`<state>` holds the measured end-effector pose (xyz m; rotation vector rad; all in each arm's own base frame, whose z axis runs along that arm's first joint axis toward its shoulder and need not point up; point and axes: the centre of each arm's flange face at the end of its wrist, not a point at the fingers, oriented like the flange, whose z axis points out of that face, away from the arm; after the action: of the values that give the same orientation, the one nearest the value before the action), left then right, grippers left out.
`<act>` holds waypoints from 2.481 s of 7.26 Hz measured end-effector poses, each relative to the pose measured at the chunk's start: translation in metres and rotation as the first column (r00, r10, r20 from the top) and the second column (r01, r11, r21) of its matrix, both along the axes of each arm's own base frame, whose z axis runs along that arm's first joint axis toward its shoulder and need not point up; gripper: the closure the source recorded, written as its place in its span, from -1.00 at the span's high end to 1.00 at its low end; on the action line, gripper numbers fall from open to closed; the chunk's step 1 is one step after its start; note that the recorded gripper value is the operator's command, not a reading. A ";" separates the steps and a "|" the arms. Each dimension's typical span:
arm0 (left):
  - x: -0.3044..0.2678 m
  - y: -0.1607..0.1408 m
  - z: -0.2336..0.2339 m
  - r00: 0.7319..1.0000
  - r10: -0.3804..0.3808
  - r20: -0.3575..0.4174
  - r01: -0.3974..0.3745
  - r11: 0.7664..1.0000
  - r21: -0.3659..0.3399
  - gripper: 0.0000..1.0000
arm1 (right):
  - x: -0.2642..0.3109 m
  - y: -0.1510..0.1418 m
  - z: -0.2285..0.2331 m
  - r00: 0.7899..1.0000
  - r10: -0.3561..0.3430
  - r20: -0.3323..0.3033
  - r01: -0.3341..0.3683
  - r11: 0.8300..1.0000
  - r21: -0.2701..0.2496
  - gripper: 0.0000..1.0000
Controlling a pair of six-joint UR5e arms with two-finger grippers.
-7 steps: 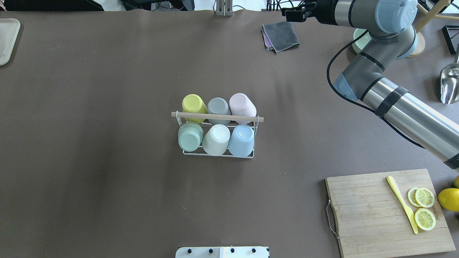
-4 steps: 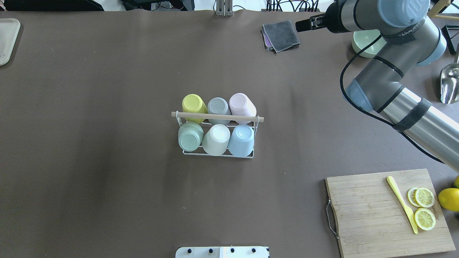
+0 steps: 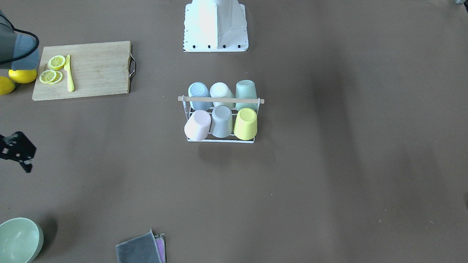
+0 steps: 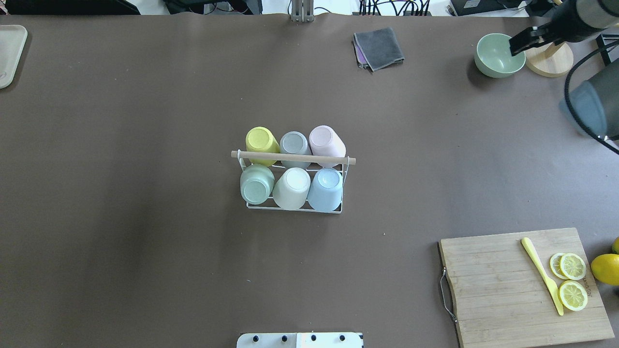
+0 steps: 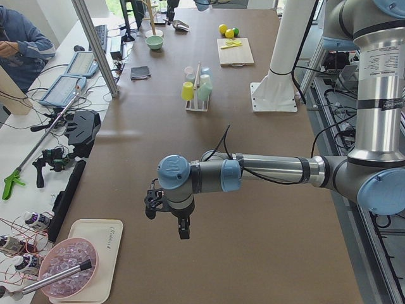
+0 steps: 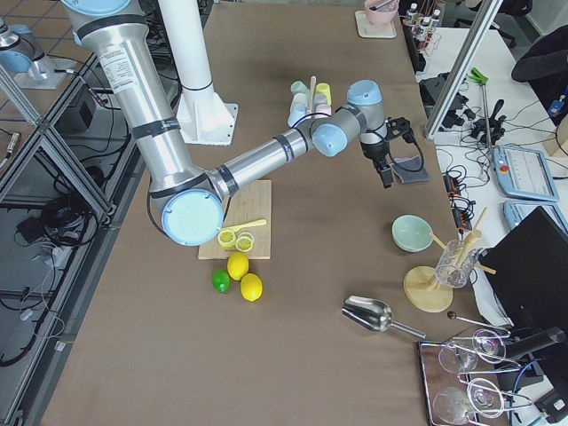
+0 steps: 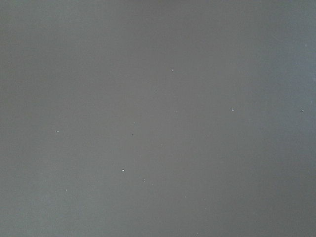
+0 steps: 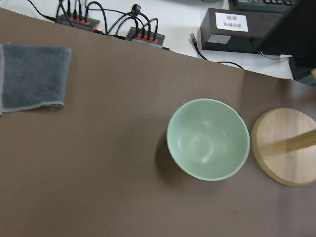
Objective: Place cup on cup holder
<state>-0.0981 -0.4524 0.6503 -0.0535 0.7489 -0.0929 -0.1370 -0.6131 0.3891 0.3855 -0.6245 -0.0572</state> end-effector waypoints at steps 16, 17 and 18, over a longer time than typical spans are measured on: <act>-0.001 0.001 -0.001 1.000 -0.003 -0.002 0.003 1.000 -0.002 0.97 | 0.223 0.159 0.258 0.986 0.034 0.165 0.049 0.879 -0.474 1.00; -0.001 0.001 -0.001 1.000 -0.003 -0.002 0.003 1.000 -0.003 0.97 | 0.223 0.159 0.258 0.986 0.034 0.164 0.049 0.880 -0.473 1.00; -0.001 0.001 -0.001 1.000 -0.003 -0.002 0.003 1.000 -0.003 0.97 | 0.223 0.158 0.258 0.986 0.034 0.164 0.048 0.880 -0.473 1.00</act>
<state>-0.0992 -0.4517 0.6490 -0.0554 0.7506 -0.0969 0.0862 -0.4548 0.6468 -0.0934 -0.7815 0.1234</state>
